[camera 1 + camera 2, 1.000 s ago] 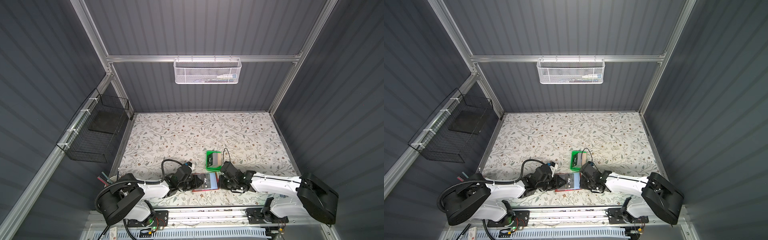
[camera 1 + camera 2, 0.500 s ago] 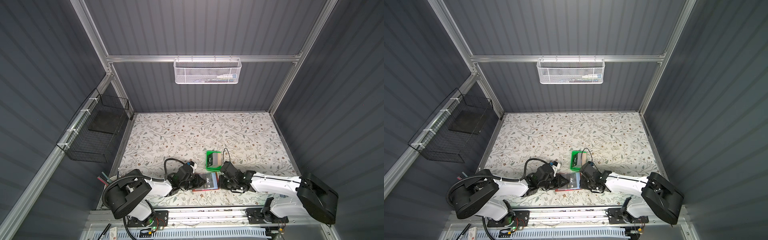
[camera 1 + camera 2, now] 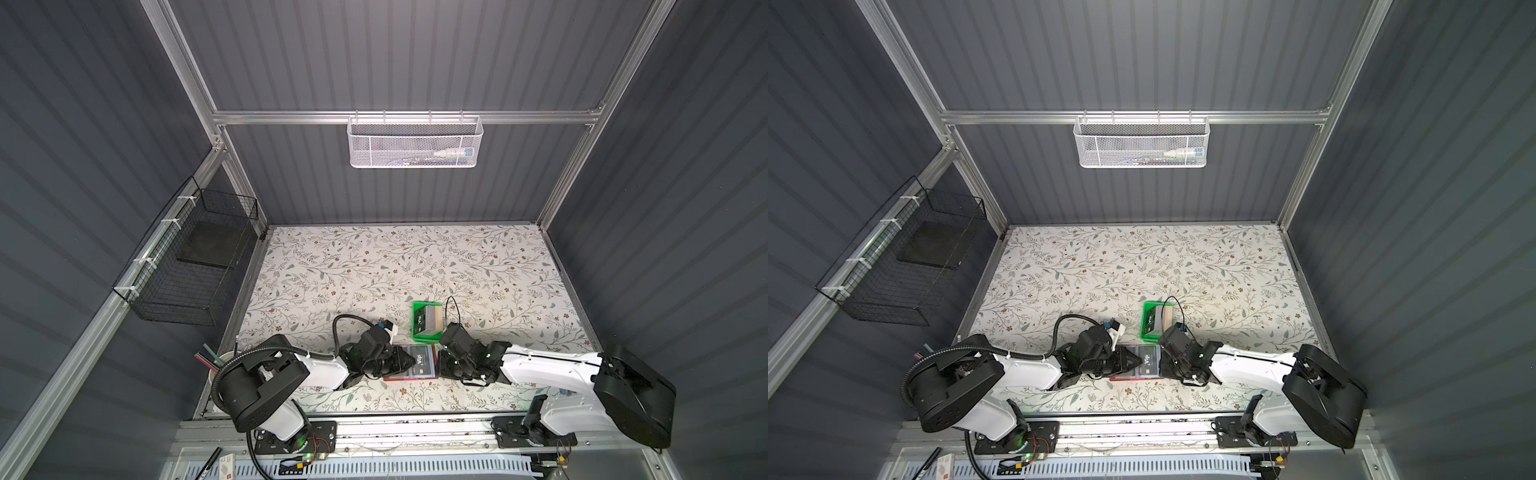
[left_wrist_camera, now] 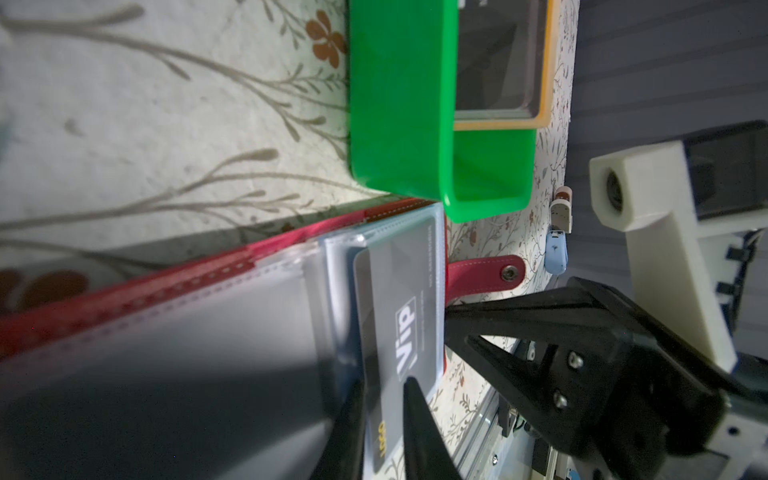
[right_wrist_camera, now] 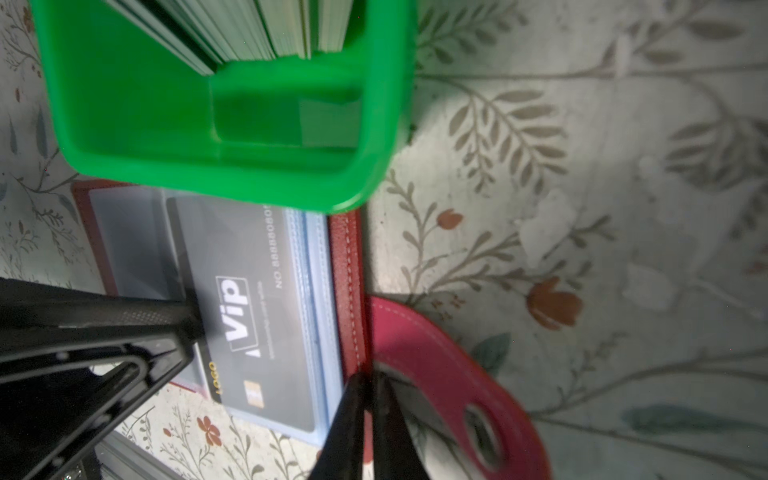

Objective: Put the credit cards into the card holder

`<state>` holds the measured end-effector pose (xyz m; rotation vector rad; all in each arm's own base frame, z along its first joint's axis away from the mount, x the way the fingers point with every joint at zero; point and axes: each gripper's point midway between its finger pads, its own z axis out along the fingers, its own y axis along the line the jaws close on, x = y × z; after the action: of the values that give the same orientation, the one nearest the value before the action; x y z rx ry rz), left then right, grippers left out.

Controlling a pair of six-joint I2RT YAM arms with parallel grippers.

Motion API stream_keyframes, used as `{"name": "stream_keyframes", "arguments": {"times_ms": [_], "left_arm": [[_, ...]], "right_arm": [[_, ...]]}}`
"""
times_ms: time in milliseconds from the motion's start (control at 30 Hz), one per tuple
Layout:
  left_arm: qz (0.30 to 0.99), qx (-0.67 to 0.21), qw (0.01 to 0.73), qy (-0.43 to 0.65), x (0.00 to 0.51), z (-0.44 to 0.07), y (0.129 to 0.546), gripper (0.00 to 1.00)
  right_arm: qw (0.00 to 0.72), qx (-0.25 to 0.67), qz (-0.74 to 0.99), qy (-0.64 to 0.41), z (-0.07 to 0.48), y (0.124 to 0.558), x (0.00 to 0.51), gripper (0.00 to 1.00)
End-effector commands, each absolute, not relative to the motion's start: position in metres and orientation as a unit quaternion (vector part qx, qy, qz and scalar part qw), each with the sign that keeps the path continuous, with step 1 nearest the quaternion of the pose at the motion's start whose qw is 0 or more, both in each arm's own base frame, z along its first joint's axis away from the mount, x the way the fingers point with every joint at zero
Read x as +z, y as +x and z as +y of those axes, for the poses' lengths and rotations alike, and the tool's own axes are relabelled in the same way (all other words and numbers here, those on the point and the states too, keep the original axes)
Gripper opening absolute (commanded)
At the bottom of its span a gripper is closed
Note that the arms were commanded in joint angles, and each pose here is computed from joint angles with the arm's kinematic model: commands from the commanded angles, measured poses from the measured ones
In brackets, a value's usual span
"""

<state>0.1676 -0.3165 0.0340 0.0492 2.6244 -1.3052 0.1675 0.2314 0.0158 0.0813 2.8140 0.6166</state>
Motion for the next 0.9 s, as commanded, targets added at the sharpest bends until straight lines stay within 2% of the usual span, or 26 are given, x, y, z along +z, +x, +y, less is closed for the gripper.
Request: {"name": "stream_keyframes", "arguments": {"times_ms": [0,333,867], "left_arm": [[0.885,-0.453,0.106,0.025,0.043,-0.323,0.167,0.19],[0.893,-0.434,0.118,0.017,0.049,-0.312,0.168,0.22],[0.897,-0.42,0.134,0.017,0.054,-0.303,0.169,0.23]], "right_arm": [[0.134,0.188,0.973,0.025,0.224,0.168,0.015,0.11],[0.151,0.195,0.969,0.024,0.226,0.173,0.028,0.16],[0.159,0.219,0.962,0.023,0.226,0.17,0.033,0.16]]}}
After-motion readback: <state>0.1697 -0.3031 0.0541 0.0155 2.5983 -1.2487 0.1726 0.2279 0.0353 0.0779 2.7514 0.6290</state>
